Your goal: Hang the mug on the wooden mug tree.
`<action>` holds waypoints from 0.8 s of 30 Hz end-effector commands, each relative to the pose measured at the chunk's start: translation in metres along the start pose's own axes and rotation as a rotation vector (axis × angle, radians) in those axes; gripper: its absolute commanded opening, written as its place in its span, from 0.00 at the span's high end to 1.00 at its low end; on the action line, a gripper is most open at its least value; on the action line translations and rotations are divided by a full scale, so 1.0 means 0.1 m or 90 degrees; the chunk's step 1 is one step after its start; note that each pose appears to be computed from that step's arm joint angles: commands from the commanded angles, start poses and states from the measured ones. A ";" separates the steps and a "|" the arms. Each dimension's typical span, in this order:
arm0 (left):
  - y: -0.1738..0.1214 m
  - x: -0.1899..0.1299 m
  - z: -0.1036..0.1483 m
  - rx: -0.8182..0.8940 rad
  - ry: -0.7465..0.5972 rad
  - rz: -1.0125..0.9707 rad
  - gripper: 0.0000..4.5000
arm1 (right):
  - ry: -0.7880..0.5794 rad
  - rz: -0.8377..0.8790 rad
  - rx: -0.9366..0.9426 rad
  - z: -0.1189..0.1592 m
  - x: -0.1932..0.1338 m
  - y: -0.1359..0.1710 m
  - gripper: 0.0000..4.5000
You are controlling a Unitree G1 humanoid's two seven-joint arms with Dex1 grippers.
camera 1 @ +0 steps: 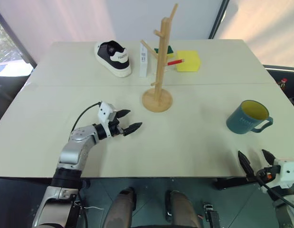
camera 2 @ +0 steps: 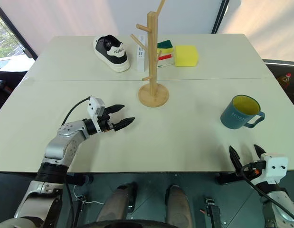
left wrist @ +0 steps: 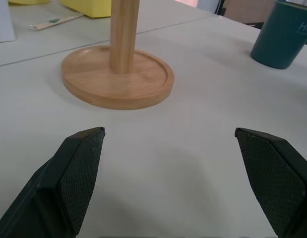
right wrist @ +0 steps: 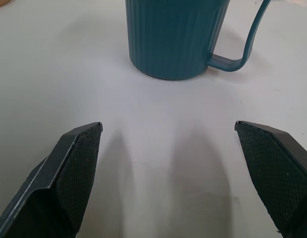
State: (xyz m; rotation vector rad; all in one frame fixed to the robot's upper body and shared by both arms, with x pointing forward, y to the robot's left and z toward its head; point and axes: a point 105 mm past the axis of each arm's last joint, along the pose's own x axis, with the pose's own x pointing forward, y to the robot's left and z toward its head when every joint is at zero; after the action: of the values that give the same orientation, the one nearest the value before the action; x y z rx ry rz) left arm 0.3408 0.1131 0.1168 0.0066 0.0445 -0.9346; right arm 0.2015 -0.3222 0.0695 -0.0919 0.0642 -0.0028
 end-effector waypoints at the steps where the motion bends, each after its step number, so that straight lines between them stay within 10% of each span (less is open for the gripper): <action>1: -0.02 -0.03 0.12 0.016 -0.022 0.002 0.00 | -0.022 -0.006 -0.014 0.10 0.00 -0.06 0.01; 11: -0.15 0.01 0.12 0.021 -0.025 -0.041 0.00 | -0.016 -0.032 -0.018 0.08 0.00 -0.15 0.01; 24: -1.16 0.24 0.38 0.049 -0.060 -0.390 0.00 | -0.034 -0.151 -0.051 0.17 0.03 -0.52 0.01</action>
State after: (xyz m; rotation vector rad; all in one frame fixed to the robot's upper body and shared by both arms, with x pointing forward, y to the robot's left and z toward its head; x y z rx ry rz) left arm 0.2699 0.0304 0.1436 0.0142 -0.0375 -1.4931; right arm 0.2078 -0.3626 0.0788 -0.1474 0.0366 -0.1940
